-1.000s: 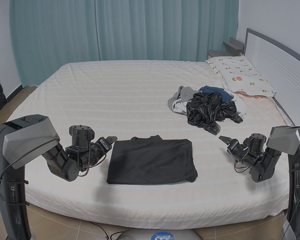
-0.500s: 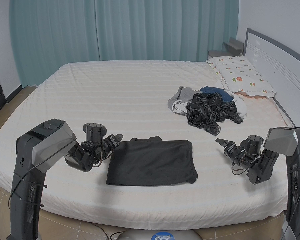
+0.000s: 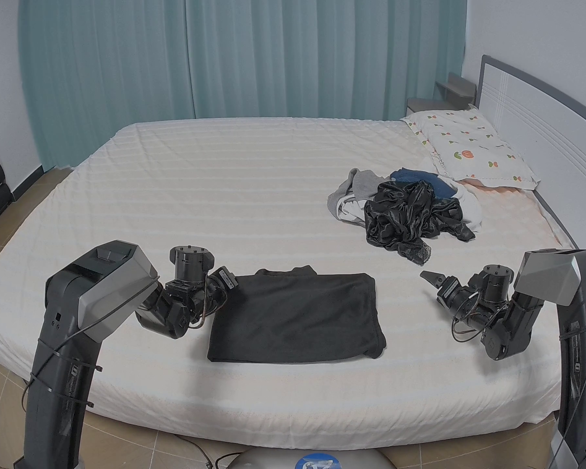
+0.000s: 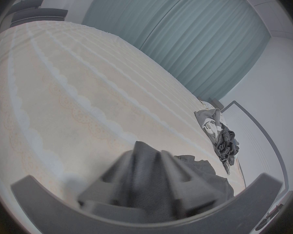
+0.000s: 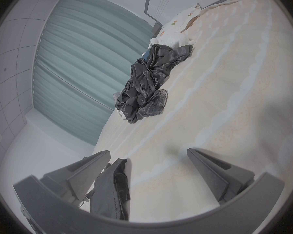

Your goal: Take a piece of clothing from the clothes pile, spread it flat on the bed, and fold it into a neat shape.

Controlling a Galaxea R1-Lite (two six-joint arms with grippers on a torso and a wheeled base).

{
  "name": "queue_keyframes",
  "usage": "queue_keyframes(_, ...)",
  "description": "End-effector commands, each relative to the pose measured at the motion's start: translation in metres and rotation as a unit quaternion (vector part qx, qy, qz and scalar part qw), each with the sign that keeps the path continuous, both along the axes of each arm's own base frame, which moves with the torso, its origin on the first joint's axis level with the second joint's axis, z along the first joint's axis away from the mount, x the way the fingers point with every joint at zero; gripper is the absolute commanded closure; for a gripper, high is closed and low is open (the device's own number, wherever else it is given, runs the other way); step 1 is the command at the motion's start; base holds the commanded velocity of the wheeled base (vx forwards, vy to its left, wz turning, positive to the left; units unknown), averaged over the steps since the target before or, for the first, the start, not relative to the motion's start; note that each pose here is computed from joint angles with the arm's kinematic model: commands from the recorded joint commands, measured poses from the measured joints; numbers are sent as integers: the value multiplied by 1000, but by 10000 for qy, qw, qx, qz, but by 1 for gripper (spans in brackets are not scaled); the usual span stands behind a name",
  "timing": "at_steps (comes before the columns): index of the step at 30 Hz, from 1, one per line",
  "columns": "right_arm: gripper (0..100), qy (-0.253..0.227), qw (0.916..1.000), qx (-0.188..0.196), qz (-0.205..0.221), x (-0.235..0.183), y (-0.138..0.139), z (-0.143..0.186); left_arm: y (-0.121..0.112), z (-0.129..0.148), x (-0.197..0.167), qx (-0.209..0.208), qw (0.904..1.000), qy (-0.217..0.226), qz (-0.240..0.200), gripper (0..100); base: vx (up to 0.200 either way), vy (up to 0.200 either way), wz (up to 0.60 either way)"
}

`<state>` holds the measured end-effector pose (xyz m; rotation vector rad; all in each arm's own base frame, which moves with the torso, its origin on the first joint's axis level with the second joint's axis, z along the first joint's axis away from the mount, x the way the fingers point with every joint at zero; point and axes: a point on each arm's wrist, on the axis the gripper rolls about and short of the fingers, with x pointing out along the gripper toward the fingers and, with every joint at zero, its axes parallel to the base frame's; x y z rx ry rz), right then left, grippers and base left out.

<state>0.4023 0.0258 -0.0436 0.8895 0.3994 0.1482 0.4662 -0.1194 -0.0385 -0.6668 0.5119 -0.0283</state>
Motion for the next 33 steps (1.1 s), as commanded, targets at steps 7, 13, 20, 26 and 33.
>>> queue_keyframes(7, 0, 12, 10000, 9, 1, 0, 0, 0, 9, 1, 4, -125, 9997, -37, 217, 100, 0, 0, 0)
queue_keyframes(13, 0, 4, 10000, 9, 1, 0, 0, 0, 14, 1, 7, -90, 9991, -89, 393, 100, 0, 0, 0)
queue_keyframes(20, 0, 4, 10000, 9, 1, 0, 0, 0, 13, 0, 6, -158, 9989, -38, 433, 100, 0, 0, 0)
queue_keyframes(26, 0, 12, 10000, 9, -7, 0, -1, -1, 16, 3, 5, -312, 9981, -3, 524, 0, 0, 0, 0)
queue_keyframes(33, 0, 2, 10000, 2, -12, 0, -1, -1, 29, 20, -16, -480, 9985, 187, 184, 0, 0, 0, 0)
